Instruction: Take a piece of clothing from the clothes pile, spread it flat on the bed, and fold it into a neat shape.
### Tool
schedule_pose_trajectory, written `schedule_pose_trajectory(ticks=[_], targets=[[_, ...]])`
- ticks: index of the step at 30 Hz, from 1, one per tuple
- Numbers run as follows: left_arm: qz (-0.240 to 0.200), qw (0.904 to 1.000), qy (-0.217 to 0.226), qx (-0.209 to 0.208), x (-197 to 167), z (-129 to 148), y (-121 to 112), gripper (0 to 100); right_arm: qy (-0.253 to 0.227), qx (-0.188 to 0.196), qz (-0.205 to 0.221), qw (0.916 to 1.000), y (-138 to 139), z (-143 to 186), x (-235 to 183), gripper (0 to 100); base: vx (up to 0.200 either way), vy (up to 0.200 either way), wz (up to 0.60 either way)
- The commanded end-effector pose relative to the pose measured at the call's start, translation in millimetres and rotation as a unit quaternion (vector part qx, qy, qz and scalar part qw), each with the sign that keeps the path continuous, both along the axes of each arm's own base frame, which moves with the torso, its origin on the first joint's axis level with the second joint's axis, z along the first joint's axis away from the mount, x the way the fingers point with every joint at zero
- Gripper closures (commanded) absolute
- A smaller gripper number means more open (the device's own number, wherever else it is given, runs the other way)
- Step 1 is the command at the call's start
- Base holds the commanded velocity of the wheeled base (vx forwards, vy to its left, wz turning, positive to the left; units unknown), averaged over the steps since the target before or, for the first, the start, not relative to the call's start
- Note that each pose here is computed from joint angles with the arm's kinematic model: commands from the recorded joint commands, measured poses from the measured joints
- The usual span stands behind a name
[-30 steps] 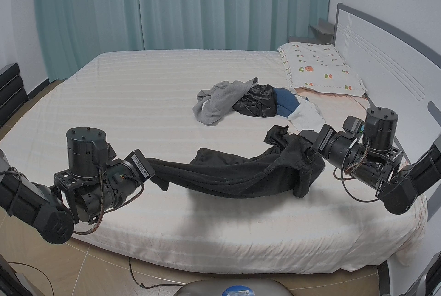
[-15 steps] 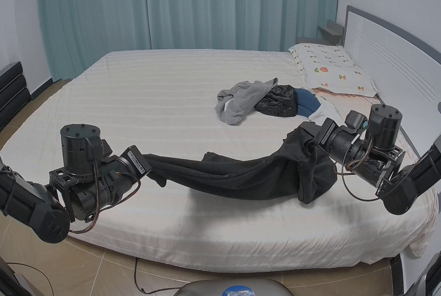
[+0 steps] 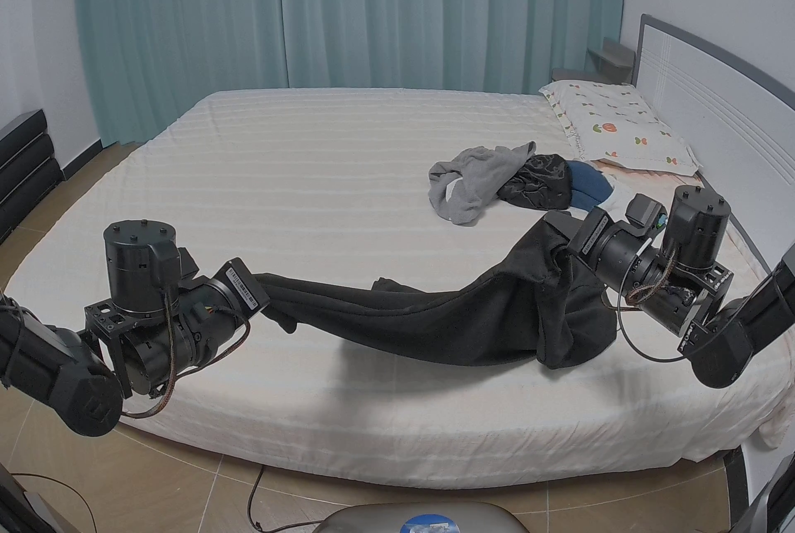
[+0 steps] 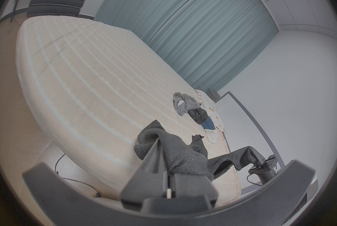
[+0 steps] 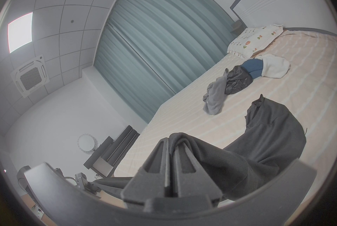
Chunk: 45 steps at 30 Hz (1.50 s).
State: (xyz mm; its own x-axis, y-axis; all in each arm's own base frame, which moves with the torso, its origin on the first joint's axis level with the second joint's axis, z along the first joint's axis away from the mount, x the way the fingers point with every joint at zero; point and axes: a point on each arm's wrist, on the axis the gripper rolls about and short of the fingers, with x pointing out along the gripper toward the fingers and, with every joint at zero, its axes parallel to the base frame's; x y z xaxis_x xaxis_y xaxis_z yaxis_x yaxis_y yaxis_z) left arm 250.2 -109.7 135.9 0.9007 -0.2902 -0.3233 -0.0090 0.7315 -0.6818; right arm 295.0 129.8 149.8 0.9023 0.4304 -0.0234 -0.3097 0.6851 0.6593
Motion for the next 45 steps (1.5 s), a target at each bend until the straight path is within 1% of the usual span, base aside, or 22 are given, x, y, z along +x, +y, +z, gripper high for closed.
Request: schedule_pose_trajectory(ticks=[1,30,33,39,40,45], targets=[[0.001,1.0,-0.001,0.0,0,0,0,100,0.002,-0.001,0.001,1.0,1,-2,1,100,0.0,0.2,0.0],[0.011,0.9999,0.001,-0.001,1,0,6,100,0.005,-0.001,0.009,0.9999,6,-3,-1,100,0.0,0.2,0.0],[0.012,0.9999,-0.005,-0.003,-4,4,8,100,0.003,-0.001,0.013,0.9999,8,-2,-2,100,0.0,0.2,0.0],[0.015,0.9998,-0.01,-0.003,-9,9,11,100,0.003,-0.003,0.018,0.9998,10,-1,-7,100,0.0,0.0,0.0],[0.015,0.9998,-0.008,-0.002,-14,9,13,100,0.011,-0.008,0.018,0.9997,8,-6,-11,100,0.0,0.0,0.0],[0.01,0.9999,0.0,0.002,-25,8,15,100,0.018,-0.009,0.015,0.9997,-1,-7,-24,100,0.0,0.0,0.0]])
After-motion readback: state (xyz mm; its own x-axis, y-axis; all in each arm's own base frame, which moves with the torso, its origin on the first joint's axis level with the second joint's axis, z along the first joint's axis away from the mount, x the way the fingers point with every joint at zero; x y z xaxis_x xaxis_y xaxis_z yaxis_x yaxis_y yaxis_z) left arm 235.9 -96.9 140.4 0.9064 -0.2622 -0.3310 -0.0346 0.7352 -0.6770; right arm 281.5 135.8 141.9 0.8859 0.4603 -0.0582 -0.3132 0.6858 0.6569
